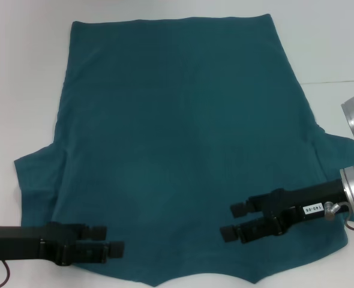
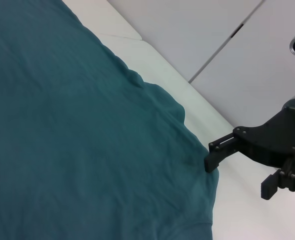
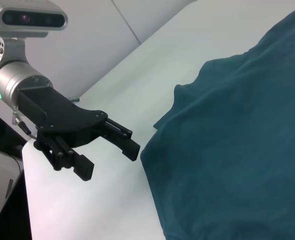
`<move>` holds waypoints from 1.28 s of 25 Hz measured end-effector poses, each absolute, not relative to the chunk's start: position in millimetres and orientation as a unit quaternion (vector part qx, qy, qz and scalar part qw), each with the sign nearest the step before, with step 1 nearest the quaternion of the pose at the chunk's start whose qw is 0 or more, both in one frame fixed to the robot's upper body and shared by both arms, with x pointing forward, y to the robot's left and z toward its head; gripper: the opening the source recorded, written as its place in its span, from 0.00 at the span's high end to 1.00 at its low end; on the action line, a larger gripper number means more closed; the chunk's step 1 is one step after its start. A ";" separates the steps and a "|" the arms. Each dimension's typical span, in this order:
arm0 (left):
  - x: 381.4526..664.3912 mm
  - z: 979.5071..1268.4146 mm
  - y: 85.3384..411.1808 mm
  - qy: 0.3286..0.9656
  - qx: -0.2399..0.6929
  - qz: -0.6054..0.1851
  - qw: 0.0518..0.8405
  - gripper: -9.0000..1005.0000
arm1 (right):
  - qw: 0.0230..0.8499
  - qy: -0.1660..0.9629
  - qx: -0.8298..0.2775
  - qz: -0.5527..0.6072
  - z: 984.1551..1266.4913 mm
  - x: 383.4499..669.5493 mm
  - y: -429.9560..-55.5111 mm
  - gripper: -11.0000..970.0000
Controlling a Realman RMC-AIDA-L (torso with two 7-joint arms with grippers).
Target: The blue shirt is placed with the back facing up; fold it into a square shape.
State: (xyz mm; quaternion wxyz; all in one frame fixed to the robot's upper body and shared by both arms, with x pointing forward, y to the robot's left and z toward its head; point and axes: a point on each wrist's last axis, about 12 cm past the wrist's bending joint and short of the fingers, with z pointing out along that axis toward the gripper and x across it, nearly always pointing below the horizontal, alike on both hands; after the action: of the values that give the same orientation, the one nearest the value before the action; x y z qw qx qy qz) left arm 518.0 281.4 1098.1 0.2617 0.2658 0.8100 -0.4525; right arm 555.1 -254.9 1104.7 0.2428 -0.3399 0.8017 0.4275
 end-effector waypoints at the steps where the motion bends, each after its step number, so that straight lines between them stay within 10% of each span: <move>1: 518.1 1098.2 281.4 0.810 0.266 -0.453 0.262 0.17 | 0.243 0.802 -0.340 0.427 1104.7 555.1 -254.9 0.06; 23: 518.3 1099.3 282.8 0.810 0.261 -0.454 0.262 0.18 | 0.242 0.802 -0.336 0.430 1105.3 554.7 -256.6 0.06; 32: 533.5 1109.3 323.2 0.828 0.062 -0.465 0.308 0.17 | 0.248 0.842 -0.193 0.439 1117.7 576.5 -267.9 0.06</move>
State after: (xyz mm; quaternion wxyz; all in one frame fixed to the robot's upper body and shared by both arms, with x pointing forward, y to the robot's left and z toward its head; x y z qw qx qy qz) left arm 533.5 323.2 1109.3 0.3079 0.0619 0.8280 -0.4645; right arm 576.5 -267.9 1117.7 0.2478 -0.1928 0.8416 0.4395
